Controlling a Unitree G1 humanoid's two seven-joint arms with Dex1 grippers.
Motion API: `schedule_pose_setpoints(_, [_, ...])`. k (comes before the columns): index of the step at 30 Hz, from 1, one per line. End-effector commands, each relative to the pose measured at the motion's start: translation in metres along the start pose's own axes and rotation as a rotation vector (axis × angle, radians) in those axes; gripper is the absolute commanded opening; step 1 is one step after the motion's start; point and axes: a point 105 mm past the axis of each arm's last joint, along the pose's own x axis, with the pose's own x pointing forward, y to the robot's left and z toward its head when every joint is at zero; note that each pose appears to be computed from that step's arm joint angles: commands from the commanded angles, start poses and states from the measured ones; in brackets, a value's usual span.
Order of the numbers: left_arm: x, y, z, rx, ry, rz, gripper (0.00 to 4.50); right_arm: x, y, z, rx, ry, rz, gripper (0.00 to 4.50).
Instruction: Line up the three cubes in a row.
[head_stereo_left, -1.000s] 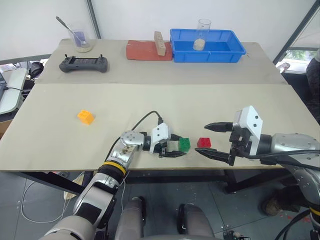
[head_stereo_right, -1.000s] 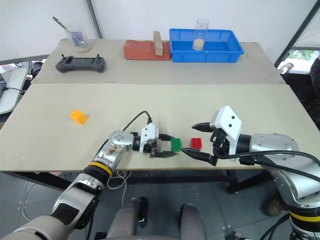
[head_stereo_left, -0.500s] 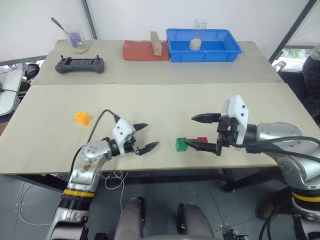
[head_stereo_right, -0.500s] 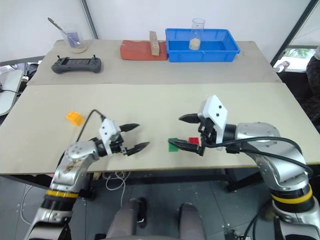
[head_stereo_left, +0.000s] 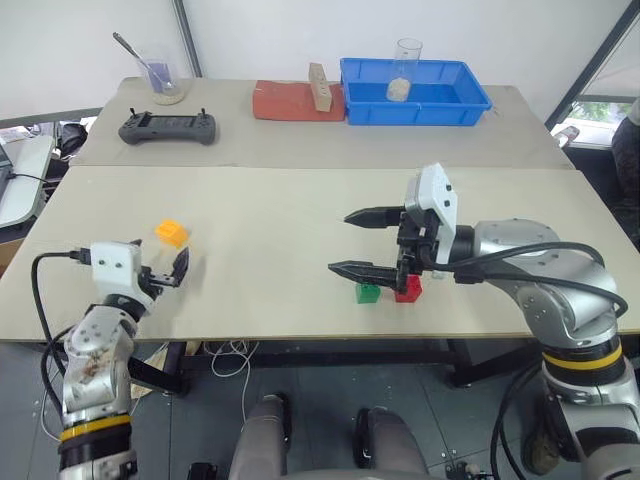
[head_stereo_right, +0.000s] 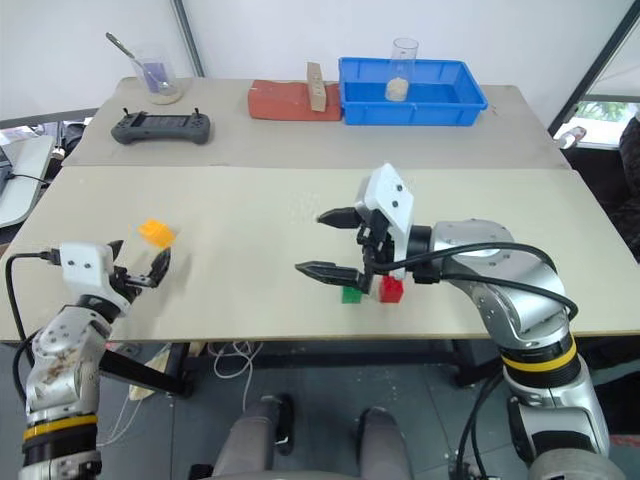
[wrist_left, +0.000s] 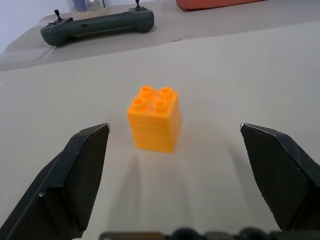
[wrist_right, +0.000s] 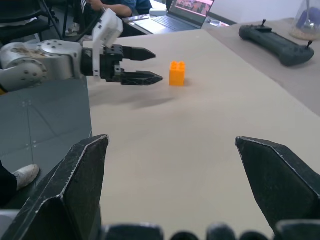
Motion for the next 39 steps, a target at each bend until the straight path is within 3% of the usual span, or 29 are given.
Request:
schedule_pose_setpoints(1, [0.011, 0.013, 0.005, 0.009, -0.015, 0.006, 4.46, 0.000, 0.003, 0.010, -0.026, -0.017, 0.007, 4.50])
schedule_pose_setpoints(8, [0.026, 0.031, -0.002, 0.042, 0.037, -0.077, 4.46, -0.008, 0.003, 0.008, -0.017, 0.005, -0.034, 4.50])
schedule_pose_setpoints(12, [0.035, 0.027, -0.005, 0.022, 0.062, -0.194, 4.46, -0.010, 0.004, 0.002, -0.008, 0.019, -0.048, 4.50])
schedule_pose_setpoints(15, [0.039, 0.028, -0.005, 0.044, 0.076, -0.234, 3.65, -0.011, 0.005, 0.000, -0.005, 0.022, -0.050, 4.50])
schedule_pose_setpoints(20, [0.041, 0.031, -0.006, 0.041, 0.075, -0.239, 1.34, -0.013, 0.004, -0.001, -0.008, 0.025, -0.058, 4.50])
schedule_pose_setpoints(22, [0.040, 0.028, -0.005, 0.043, 0.066, -0.247, 1.33, -0.014, 0.004, -0.002, -0.012, 0.026, -0.064, 4.50])
schedule_pose_setpoints(25, [0.043, 0.011, 0.006, 0.045, 0.023, -0.313, 1.33, -0.016, 0.002, 0.000, -0.017, 0.019, -0.073, 4.50])
schedule_pose_setpoints(30, [0.034, -0.086, 0.039, 0.170, -0.058, -0.725, 1.33, -0.026, 0.004, 0.001, -0.040, 0.028, -0.073, 4.50])
schedule_pose_setpoints(33, [0.020, -0.128, 0.042, 0.280, -0.070, -0.938, 1.33, -0.032, 0.007, 0.001, -0.048, 0.049, -0.065, 4.50])
schedule_pose_setpoints(39, [0.002, -0.187, 0.032, 0.312, -0.065, -1.242, 1.33, -0.045, 0.011, -0.006, -0.054, 0.104, -0.076, 4.50])
